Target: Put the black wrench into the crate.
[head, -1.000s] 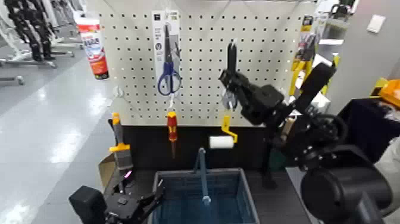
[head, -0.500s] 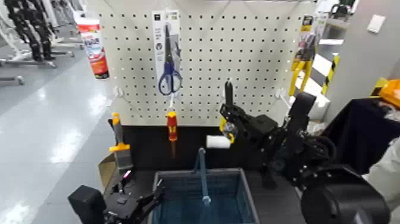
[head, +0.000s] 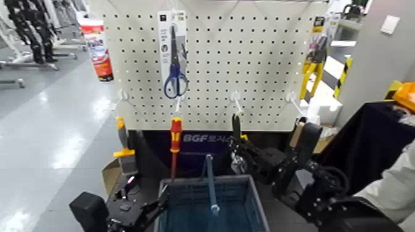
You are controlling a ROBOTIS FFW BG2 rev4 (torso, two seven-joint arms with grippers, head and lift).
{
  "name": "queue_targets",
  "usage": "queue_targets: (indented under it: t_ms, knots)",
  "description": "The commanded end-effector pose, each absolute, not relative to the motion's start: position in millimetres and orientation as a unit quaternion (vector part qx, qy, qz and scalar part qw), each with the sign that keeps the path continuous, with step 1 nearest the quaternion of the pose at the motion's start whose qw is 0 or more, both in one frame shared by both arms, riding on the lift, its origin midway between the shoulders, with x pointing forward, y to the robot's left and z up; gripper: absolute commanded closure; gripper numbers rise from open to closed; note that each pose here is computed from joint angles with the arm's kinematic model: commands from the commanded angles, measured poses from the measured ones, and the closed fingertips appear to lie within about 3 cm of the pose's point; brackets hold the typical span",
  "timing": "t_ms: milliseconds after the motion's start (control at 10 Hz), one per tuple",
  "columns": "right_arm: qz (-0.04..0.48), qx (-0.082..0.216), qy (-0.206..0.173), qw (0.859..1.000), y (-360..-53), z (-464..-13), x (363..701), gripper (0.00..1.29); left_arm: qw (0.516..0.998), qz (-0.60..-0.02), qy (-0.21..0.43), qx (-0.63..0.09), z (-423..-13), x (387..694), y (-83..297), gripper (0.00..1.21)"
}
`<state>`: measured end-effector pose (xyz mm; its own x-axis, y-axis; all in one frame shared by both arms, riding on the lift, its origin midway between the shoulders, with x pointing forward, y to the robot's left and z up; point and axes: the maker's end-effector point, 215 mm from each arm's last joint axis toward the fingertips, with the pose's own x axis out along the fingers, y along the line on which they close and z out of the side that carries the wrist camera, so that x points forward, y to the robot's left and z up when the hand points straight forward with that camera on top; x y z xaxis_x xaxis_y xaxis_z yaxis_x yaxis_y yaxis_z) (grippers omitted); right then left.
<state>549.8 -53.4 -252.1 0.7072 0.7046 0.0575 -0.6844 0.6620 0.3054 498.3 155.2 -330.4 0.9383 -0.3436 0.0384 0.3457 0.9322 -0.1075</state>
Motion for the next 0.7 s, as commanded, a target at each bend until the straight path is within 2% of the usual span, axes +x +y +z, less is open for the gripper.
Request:
queue_targets:
  t_ms: [100,200,400,700]
  knots:
    - [0.384,0.153,0.076,0.907,-54.0,-290.4,536.5,1.16,0.983,-0.175,-0.011,-0.056,-329.2,498.9,155.7,0.24]
    - [0.382,0.156,0.084,0.907,-54.8,-299.6,533.8,1.16,0.983,-0.174,-0.011,-0.056,-329.2,499.0,156.0,0.24]
    - [0.375,0.140,0.079,0.913,-63.2,-295.2,536.7,1.16,0.983,-0.175,-0.010,-0.056,-330.0,498.3,155.1,0.24]
    - [0.372,0.132,0.108,0.912,-66.4,-321.3,530.2,1.16,0.983,-0.174,-0.012,-0.056,-328.7,498.5,156.0,0.24]
